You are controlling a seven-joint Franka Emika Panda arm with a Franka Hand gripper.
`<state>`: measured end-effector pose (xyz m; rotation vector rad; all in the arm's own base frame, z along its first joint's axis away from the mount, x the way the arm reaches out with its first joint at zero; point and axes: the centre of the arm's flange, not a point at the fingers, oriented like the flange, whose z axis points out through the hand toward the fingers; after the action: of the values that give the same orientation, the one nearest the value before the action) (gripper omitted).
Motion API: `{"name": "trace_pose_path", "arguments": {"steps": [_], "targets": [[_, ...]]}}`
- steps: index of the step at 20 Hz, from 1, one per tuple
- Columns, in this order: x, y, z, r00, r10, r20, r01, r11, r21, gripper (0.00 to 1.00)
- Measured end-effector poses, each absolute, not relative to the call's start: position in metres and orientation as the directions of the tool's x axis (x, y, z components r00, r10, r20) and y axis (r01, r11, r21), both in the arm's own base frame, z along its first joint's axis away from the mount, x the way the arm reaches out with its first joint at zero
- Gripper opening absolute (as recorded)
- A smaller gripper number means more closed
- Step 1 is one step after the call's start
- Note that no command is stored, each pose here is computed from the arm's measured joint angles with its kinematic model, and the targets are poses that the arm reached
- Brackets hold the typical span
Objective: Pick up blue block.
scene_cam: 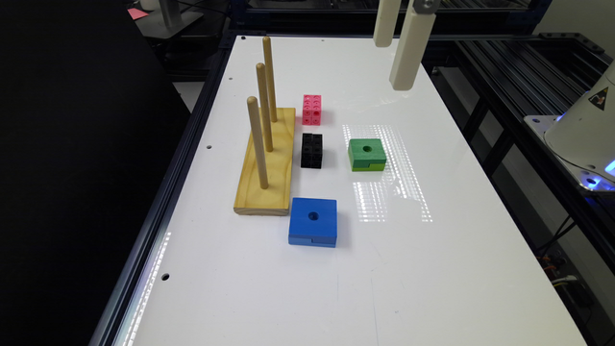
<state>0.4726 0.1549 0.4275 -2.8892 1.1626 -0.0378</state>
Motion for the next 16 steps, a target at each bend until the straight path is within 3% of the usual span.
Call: {"name": "trace_pose_path", "arguments": {"steps": [4, 12, 16], "targets": [[0.473, 0.155, 0.426, 0.7214, -0.6924, 0.011, -0.6918, -0.7213, -0.033, 1.00], [0.488, 0.159, 0.386, 0.7212, -0.6925, -0.015, -0.6925, -0.7204, -0.038, 1.00], [0.490, 0.158, 0.362, 0.7210, -0.6923, -0.029, -0.6929, -0.7203, -0.033, 1.00]]}}
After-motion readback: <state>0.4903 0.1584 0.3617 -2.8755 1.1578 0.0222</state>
